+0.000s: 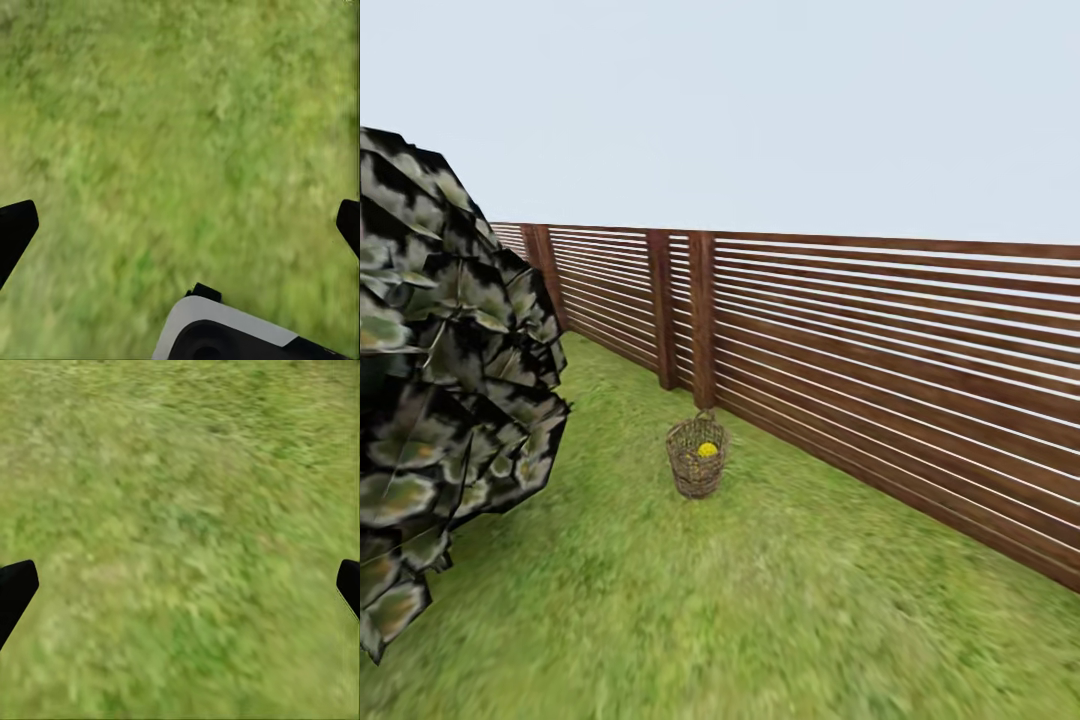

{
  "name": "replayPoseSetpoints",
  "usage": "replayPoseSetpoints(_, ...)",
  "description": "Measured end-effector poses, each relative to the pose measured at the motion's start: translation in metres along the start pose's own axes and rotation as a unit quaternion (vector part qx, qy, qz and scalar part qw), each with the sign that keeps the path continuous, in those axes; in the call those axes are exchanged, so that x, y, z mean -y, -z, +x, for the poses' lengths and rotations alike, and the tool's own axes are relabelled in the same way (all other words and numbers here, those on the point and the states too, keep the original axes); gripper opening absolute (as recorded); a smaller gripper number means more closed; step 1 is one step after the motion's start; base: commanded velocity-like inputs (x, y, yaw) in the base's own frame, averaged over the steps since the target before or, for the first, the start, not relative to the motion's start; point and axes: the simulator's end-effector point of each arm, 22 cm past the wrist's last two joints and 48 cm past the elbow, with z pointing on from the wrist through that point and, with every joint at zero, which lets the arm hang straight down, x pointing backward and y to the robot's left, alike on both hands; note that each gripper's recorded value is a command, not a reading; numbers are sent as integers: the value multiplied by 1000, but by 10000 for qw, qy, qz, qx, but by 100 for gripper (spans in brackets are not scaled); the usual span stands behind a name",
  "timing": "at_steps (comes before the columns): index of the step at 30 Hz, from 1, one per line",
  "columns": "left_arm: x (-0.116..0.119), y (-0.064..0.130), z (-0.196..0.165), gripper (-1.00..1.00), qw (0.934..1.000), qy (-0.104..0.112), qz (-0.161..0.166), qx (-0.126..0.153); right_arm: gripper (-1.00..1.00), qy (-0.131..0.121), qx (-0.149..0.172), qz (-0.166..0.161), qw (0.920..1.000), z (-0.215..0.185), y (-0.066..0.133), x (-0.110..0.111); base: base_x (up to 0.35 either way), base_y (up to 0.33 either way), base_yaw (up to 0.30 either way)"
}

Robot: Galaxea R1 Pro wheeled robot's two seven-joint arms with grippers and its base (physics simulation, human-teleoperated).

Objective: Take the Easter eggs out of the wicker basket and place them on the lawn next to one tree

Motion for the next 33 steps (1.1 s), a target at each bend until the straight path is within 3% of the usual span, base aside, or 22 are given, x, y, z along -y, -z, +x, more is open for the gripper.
replayPoseSetpoints(11,0,0,3,100,10000,-12,6,-48,100,2,-42,-2,10000,2,0,0,264,-240,103)
replayPoseSetpoints(20,20,7,18,100,9996,36,124,-233,100,8,-154,-22,9999,7,0,0,264,-240,14)
replayPoseSetpoints(24,23,8,21,100,9995,45,135,-280,100,142,-85,113,9998,-3,-6,27,264,-240,0)
replayPoseSetpoints(33,24,8,21,100,9995,36,149,-271,100,175,-69,123,9997,-5,-7,31,269,-229,0)
